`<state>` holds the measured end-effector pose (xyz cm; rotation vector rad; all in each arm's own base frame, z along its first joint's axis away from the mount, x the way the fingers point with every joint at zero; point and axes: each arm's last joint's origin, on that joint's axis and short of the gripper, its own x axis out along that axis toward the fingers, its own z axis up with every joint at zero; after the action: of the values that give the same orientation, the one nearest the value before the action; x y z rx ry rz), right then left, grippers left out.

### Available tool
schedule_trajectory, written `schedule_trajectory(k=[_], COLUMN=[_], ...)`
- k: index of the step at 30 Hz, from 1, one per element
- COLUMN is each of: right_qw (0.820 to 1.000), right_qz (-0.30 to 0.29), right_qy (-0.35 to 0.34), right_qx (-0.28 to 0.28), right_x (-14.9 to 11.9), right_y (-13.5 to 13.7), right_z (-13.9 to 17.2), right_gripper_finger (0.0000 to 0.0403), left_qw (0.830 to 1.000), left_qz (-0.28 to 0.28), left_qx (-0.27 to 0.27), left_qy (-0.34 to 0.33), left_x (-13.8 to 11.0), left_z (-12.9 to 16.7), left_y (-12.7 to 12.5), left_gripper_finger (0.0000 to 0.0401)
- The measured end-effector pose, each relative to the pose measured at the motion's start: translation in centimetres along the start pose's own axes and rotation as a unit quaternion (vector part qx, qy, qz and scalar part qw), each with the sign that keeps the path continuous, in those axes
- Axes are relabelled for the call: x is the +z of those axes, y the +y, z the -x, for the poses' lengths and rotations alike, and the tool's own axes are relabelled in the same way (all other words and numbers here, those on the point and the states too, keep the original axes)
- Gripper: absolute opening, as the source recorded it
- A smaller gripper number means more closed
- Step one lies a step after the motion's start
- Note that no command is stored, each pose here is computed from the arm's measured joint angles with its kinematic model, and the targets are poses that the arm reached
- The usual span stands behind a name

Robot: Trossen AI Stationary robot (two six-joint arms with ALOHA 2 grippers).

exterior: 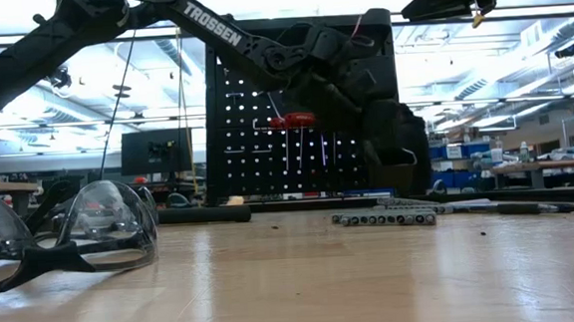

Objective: Hang tools onto peg board
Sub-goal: Put the screwdriver bits on the pegboard

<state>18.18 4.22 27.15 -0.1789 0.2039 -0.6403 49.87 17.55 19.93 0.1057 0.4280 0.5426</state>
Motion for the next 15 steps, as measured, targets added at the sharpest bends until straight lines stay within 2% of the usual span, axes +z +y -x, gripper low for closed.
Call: schedule_trajectory(k=[5,10,15], right_qw=[1.0,1.0,1.0], right_qz=[-0.003,-0.001,0.001], right_qy=[0.0,0.002,0.011], right_qx=[0.0,0.0,0.0], right_x=[0.0,-0.1,-0.3], right_y=[0.0,0.0,0.0], right_z=[0.0,0.0,0.0], right_gripper_finger=[0.0165,0.0165,0.0165], left_qw=[0.999,0.996,0.991], left_qz=[-0.004,-0.027,-0.066], left_qx=[-0.027,-0.079,-0.093], left_qy=[0.021,0.044,0.077], left_x=[-0.3,0.4,1.5], left_z=[0.1,1.4,3.4], left_y=[0.0,-0.7,-1.3], left_gripper_finger=[0.0247,0.0237,0.0229])
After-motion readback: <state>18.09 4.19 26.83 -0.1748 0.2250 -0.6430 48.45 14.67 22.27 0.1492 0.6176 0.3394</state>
